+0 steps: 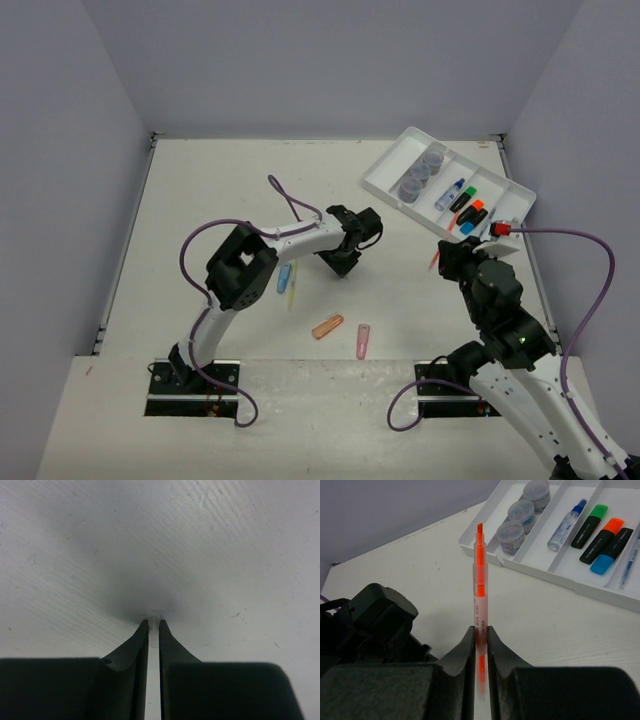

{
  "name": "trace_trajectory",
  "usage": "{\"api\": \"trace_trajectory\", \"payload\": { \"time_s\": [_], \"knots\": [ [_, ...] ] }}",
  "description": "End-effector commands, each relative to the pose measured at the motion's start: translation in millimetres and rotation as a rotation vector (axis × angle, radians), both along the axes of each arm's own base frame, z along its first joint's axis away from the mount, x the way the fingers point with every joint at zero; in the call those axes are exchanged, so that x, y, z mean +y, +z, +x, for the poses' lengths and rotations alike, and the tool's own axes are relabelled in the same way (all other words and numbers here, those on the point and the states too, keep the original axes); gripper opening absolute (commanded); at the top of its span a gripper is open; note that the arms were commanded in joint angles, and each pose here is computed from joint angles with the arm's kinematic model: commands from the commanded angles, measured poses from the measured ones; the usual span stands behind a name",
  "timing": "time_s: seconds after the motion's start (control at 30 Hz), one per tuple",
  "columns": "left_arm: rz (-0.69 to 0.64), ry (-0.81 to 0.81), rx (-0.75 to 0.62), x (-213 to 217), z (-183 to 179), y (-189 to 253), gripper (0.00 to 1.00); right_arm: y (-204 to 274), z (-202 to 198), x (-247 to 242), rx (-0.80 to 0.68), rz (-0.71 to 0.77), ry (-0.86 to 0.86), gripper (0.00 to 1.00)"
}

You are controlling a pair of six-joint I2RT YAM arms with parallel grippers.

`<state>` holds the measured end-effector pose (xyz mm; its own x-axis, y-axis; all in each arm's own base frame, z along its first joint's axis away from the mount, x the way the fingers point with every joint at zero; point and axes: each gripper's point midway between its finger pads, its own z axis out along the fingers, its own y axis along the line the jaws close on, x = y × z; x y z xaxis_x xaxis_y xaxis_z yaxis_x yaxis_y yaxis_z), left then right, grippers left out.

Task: Sort the stationery into containers
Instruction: Pick up the pen cap from the center of the board, then close the pen cap on the pen.

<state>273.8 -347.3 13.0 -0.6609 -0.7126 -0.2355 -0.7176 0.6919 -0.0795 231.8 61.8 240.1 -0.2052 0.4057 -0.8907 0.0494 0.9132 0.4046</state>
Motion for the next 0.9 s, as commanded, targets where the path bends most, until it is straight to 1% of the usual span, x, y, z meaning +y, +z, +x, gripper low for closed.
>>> {"api": "trace_trajectory", "payload": {
  "time_s": [0.0,0.03,0.07,0.13,0.2,0.23,0.27,0.3,0.33,0.4,0.43,0.5,0.57,0.63,0.67,0.7,0.73,0.8,0.87],
  "knots": [
    [0.004,-0.042,-0.039,7.2,4.3,-6.4,0.02,7.4,2.1,2.7,-0.041,0.004,0.013,0.0],
    [0.0,-0.082,-0.074,6.7,9.3,-2.4,0.0,7.7,1.9,5.1,-0.046,0.004,0.029,0.0],
    [-0.02,-0.13,-0.13,1.7,18.0,6.3,0.0,8.4,1.8,8.3,-0.054,0.005,0.048,0.0],
    [0.004,-0.301,-0.207,2.1,31.8,18.7,0.0,10.3,0.2,15.3,-0.073,-0.003,0.098,0.0],
    [0.039,-0.398,-0.286,5.8,45.0,35.7,0.0,12.3,-1.3,26.1,-0.091,-0.003,0.163,0.0],
    [0.096,-0.469,-0.358,14.4,54.1,55.1,0.0,13.5,-3.1,37.8,-0.102,-0.003,0.231,0.0],
    [0.125,-0.528,-0.399,20.3,57.0,69.7,0.0,15.7,-5.5,47.5,-0.116,-0.003,0.291,0.0],
    [0.139,-0.606,-0.46,26.8,57.1,90.6,0.0,17.7,-9.6,62.7,-0.123,-0.006,0.383,0.0],
    [0.117,-0.627,-0.522,29.4,56.2,118.3,0.0,17.1,-9.7,69.6,-0.12,-0.009,0.42,0.0],
    [0.09,-0.785,-0.668,41.0,43.1,148.5,0.0,17.5,-23.2,103.0,-0.109,-0.002,0.632,0.0],
    [0.06,-0.832,-0.736,43.7,36.0,163.8,0.0,20.2,-29.9,112.3,-0.115,0.016,0.696,0.0],
    [-0.072,-0.931,-0.946,50.3,7.9,215.2,0.0,20.1,-45.1,136.8,-0.108,0.095,0.85,0.0],
    [-0.147,-0.942,-1.135,64.4,-11.8,270.5,0.0,17.4,-50.7,150.5,-0.126,0.177,0.916,0.0],
    [-0.233,-1.013,-1.272,69.4,-37.7,304.7,0.0,29.7,-64.9,164.6,-0.196,0.273,1.011,0.0],
    [-0.273,-1.05,-1.326,68.2,-48.1,315.6,0.0,21.4,-69.2,168.6,-0.175,0.324,1.023,0.0],
    [-0.331,-1.09,-1.415,65.9,-61.6,332.4,0.0,24.7,-74.7,173.8,-0.201,0.35,1.049,0.0],
    [-0.423,-1.153,-1.501,62.5,-82.8,345.3,0.0,28.9,-86.3,183.0,-0.237,0.378,1.1,0.0],
    [-0.521,-1.213,-1.595,61.5,-105.9,356.3,0.0,34.0,-103.9,199.9,-0.26,0.405,1.169,0.0],
    [-0.568,-1.243,-1.639,61.3,-117.5,359.8,0.0,36.8,-112.2,208.6,-0.274,0.417,1.192,0.0]
  ]
}}
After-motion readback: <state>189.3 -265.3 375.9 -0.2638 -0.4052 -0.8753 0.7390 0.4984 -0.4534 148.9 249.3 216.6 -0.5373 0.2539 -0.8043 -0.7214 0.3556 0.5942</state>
